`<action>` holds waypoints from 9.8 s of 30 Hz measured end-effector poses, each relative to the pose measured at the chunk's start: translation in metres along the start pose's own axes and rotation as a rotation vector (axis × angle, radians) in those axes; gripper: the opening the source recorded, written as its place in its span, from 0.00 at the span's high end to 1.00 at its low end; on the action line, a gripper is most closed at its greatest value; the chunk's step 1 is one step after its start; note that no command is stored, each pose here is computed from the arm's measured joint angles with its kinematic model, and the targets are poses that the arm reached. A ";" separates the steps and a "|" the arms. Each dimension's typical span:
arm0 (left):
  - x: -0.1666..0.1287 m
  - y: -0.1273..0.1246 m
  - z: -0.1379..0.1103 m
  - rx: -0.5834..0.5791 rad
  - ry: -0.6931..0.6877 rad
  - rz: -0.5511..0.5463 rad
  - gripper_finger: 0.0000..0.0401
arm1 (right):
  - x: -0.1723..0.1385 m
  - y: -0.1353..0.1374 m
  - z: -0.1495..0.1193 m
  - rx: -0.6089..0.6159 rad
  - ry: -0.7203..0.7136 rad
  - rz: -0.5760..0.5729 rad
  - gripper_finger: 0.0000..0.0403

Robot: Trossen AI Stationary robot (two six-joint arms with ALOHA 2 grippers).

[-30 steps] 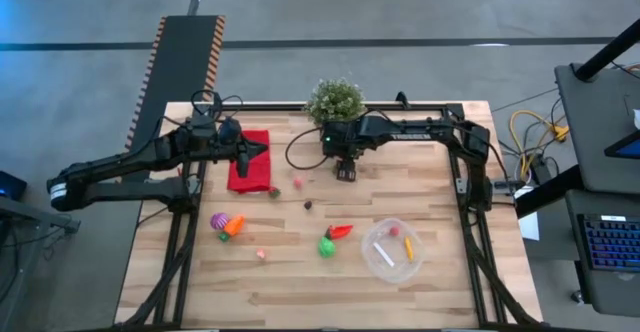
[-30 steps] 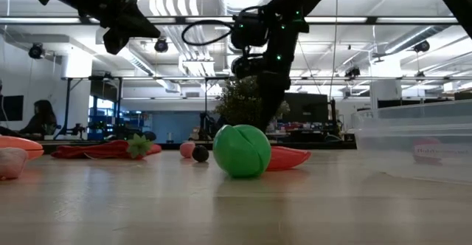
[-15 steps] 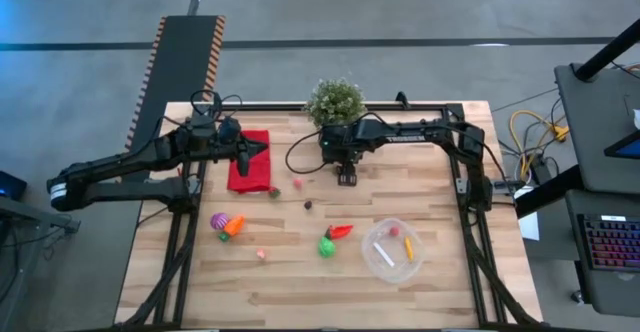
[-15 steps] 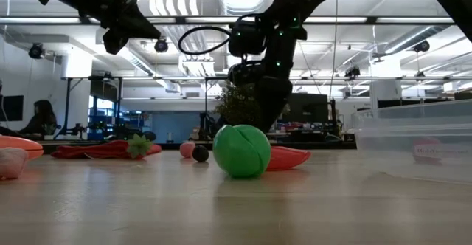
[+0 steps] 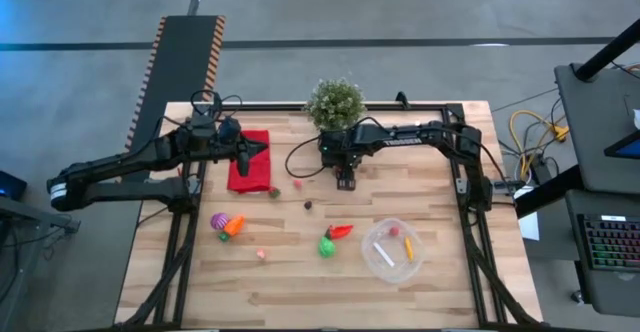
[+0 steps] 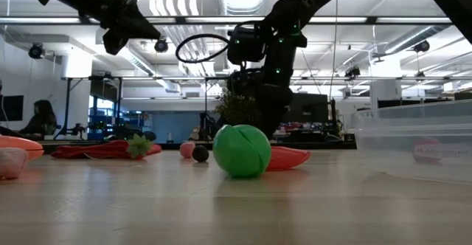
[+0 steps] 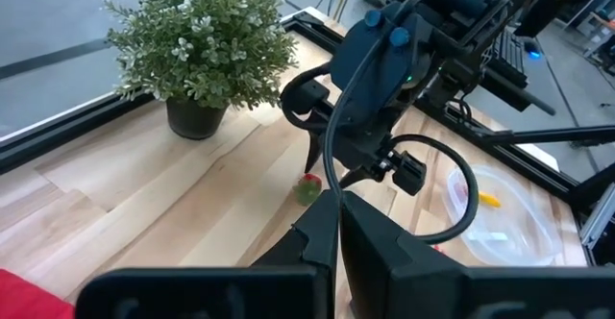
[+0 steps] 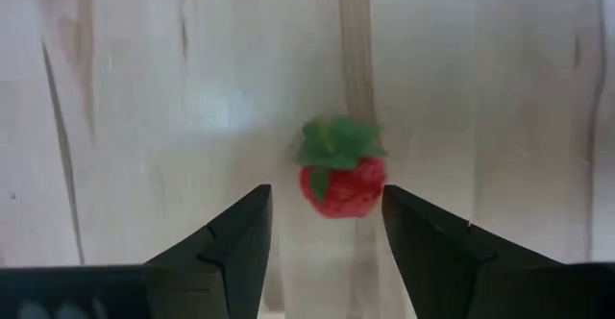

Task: Pick and placing Produce into tupperware
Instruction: Put the top red strawberry into the transparent bin, then put the top pink peach into the transparent bin, then put the red bell pepper into the transparent bin

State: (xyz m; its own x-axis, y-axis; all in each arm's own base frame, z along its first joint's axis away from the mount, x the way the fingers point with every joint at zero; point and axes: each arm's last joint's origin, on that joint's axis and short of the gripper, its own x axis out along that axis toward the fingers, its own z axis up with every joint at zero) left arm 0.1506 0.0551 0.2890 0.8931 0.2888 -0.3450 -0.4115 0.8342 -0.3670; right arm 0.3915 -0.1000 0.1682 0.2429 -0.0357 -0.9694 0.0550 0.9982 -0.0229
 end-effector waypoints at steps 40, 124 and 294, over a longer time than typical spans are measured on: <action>0.001 0.002 -0.003 0.000 0.000 0.024 1.00 | 0.009 0.006 -0.002 0.102 0.104 -0.036 0.70; -0.006 0.001 -0.001 0.108 -0.031 0.010 1.00 | -0.050 0.054 -0.001 0.995 -0.106 0.188 0.56; -0.129 0.016 -0.051 0.054 -0.179 -0.016 1.00 | -0.078 0.182 -0.081 1.112 0.208 -0.112 0.47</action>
State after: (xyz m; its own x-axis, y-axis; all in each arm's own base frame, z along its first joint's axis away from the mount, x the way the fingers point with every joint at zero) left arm 0.0197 0.0075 0.2829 0.9195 0.3503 -0.1785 -0.3911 0.8619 -0.3227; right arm 0.3044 0.0884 0.2201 0.0224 -0.0098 -0.9997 0.9206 0.3901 0.0168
